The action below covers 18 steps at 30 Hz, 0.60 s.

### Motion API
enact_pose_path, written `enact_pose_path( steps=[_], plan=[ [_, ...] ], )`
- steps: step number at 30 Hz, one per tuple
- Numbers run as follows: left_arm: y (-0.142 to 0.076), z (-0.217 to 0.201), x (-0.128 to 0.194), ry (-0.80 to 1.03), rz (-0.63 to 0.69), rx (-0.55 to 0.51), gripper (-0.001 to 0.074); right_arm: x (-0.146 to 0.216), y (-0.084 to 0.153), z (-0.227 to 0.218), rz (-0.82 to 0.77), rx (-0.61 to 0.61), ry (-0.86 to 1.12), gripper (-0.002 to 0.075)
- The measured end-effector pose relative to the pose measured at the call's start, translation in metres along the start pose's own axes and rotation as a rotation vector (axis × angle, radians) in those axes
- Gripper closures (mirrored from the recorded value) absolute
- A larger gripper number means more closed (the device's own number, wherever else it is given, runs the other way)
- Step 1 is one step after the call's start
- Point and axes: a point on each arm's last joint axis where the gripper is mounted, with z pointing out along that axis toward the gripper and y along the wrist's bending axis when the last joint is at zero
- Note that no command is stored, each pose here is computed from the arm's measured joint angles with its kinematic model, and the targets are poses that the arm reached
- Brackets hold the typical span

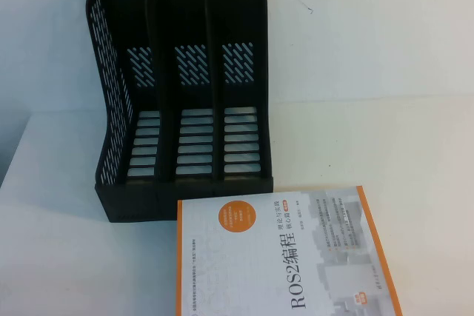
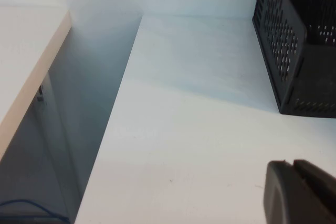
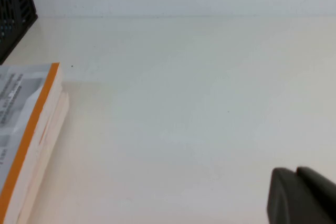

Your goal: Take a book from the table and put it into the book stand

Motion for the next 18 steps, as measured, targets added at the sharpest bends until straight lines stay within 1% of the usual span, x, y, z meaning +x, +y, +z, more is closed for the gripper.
enact_pose_path(
  steps=[12, 18],
  plan=[
    [0.0000, 0.0000, 0.0000, 0.000, 0.000, 0.000, 0.0738, 0.0000, 0.0000, 0.0000, 0.000, 0.000, 0.000, 0.0727],
    [0.0000, 0.0000, 0.0000, 0.000, 0.000, 0.000, 0.0738, 0.0003, 0.0000, 0.0000, 0.052, 0.000, 0.003, 0.0727]
  ],
)
